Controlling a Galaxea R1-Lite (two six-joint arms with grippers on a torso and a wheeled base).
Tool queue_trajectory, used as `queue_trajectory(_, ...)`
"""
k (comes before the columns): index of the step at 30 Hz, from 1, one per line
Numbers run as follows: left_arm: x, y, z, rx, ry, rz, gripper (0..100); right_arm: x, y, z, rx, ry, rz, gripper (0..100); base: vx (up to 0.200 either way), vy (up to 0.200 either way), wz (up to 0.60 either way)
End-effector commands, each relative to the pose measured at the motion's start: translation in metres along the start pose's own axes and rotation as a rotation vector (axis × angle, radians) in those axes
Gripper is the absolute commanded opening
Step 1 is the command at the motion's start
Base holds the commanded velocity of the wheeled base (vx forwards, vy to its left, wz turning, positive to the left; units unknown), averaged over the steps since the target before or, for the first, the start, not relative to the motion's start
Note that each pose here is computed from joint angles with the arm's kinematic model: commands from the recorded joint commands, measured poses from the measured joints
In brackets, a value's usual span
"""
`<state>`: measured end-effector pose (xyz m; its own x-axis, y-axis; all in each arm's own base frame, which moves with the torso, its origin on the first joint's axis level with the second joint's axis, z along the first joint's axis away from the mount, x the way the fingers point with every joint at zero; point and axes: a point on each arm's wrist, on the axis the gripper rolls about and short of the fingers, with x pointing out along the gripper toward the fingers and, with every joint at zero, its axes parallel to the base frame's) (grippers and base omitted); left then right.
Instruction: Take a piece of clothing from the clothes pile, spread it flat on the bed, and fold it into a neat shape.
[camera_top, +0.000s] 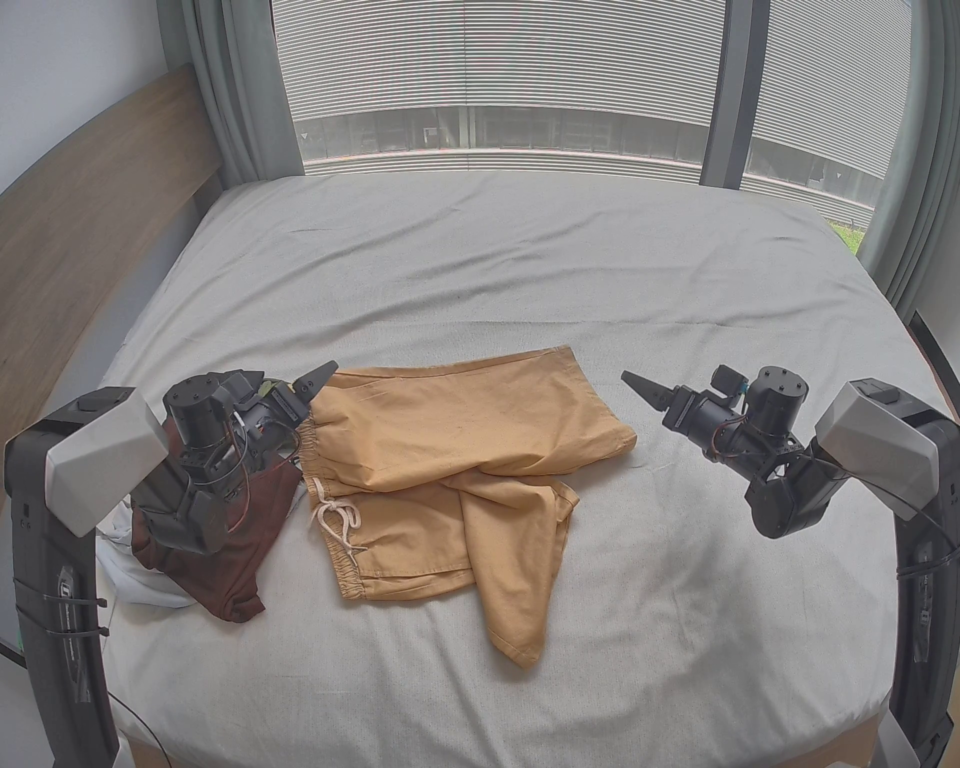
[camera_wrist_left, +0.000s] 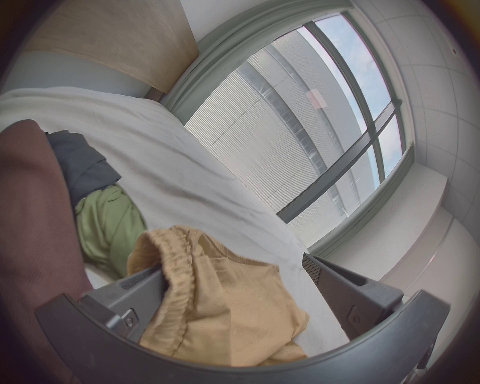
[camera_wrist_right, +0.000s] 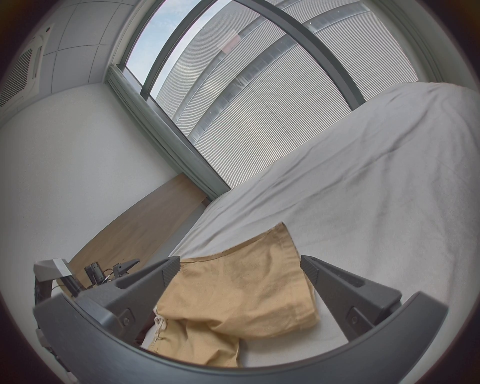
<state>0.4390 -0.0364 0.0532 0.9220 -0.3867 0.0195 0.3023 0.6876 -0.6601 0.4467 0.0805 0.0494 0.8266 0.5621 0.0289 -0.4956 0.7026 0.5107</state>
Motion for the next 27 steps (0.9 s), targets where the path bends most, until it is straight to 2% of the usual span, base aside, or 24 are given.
queue_trajectory(1,-0.021,-0.018,0.002,0.026,0.037,0.015,100,-0.011,0.009,-0.025,0.014,0.047,0.009,100,0.0,0.0,0.0)
queue_trajectory(8,-0.032,-0.016,0.002,0.054,0.049,0.04,100,-0.021,0.013,-0.043,0.033,0.096,0.002,100,0.0,0.0,0.0)
queue_trajectory(15,-0.059,-0.021,0.001,0.103,0.046,0.053,100,-0.023,0.006,-0.069,0.056,0.146,-0.01,100,0.0,0.0,0.0)
queue_trajectory(22,-0.069,-0.026,-0.006,0.11,0.053,0.023,100,-0.022,0.011,-0.091,0.072,0.188,-0.006,100,0.0,0.0,0.0)
queue_trajectory(24,-0.069,-0.027,-0.007,0.111,0.056,0.004,100,-0.021,0.014,-0.094,0.074,0.192,-0.009,100,0.0,0.0,0.0)
queue_trajectory(27,-0.068,-0.03,-0.013,0.113,0.068,-0.041,100,-0.022,0.009,-0.113,0.088,0.229,-0.03,100,0.0,0.0,0.0)
